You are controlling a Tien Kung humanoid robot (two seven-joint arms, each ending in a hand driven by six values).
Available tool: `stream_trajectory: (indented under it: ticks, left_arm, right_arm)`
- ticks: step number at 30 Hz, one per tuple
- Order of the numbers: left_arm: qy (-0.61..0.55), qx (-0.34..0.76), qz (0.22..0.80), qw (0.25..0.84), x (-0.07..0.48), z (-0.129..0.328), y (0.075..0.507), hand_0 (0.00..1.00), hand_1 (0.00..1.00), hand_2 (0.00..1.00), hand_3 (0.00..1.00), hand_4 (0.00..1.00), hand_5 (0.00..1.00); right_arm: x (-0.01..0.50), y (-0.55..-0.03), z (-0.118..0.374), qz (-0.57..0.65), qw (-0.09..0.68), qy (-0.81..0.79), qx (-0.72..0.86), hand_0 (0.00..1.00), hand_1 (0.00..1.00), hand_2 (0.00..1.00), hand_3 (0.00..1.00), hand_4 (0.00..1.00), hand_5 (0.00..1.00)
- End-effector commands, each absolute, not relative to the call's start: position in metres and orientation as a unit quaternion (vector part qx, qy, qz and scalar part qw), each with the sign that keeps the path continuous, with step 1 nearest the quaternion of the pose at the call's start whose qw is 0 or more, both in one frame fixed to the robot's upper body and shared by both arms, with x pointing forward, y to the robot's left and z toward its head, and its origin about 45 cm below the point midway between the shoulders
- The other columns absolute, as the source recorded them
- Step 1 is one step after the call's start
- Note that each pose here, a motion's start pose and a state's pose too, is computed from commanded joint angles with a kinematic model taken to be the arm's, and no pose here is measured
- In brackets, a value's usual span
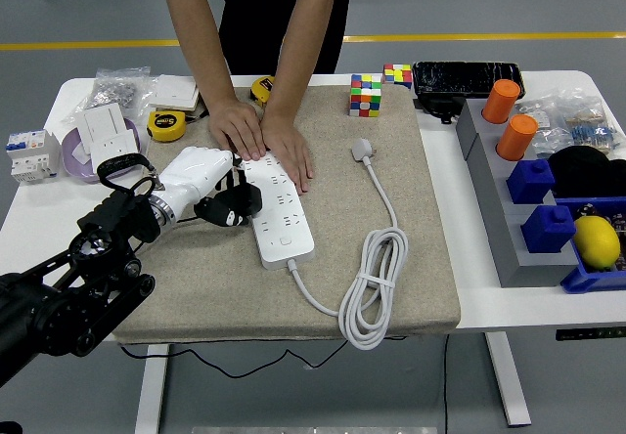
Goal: Pick up the plug,place it near the board,insert it into the board,press the button
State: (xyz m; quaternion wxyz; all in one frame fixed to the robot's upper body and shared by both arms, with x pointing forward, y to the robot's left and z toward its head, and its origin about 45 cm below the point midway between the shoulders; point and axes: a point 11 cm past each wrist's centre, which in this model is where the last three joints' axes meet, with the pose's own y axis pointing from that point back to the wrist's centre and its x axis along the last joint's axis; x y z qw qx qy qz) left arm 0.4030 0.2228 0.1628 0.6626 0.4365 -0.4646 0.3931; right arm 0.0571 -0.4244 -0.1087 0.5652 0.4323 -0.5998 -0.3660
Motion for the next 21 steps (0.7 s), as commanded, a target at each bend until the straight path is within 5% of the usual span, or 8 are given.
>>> stream_trajectory:
  ticks: [19, 20, 21]
  left_arm:
    - [-0.447, 0.439, 0.390, 0.675, 0.4021, 0.1592, 0.2241, 0.421, 0.412, 0.384, 0.452, 0.707, 0.099]
    - [-0.445, 0.439, 0.390, 0.676, 0.4019, 0.1586, 0.2243, 0.541, 0.641, 0.560, 0.526, 0.998, 0.308]
    - [-0.444, 0.440, 0.389, 0.677, 0.4018, 0.1581, 0.2245, 0.541, 0.641, 0.560, 0.526, 0.998, 0.308]
  right_arm:
    - [0.0577, -0.4251, -0.1084, -0.366, 0.563, -0.603, 0.431, 0.770, 0.685, 0.705, 0.655, 0.985, 0.775]
    - [0.0577, -0.4252, -0.1083, -0.366, 0.562, -0.603, 0.431, 0.770, 0.684, 0.705, 0.658, 0.987, 0.778]
    - [0.0577, -0.4252, -0.1083, -0.366, 0.562, -0.603, 0.431, 0.770, 0.684, 0.705, 0.658, 0.987, 0.778]
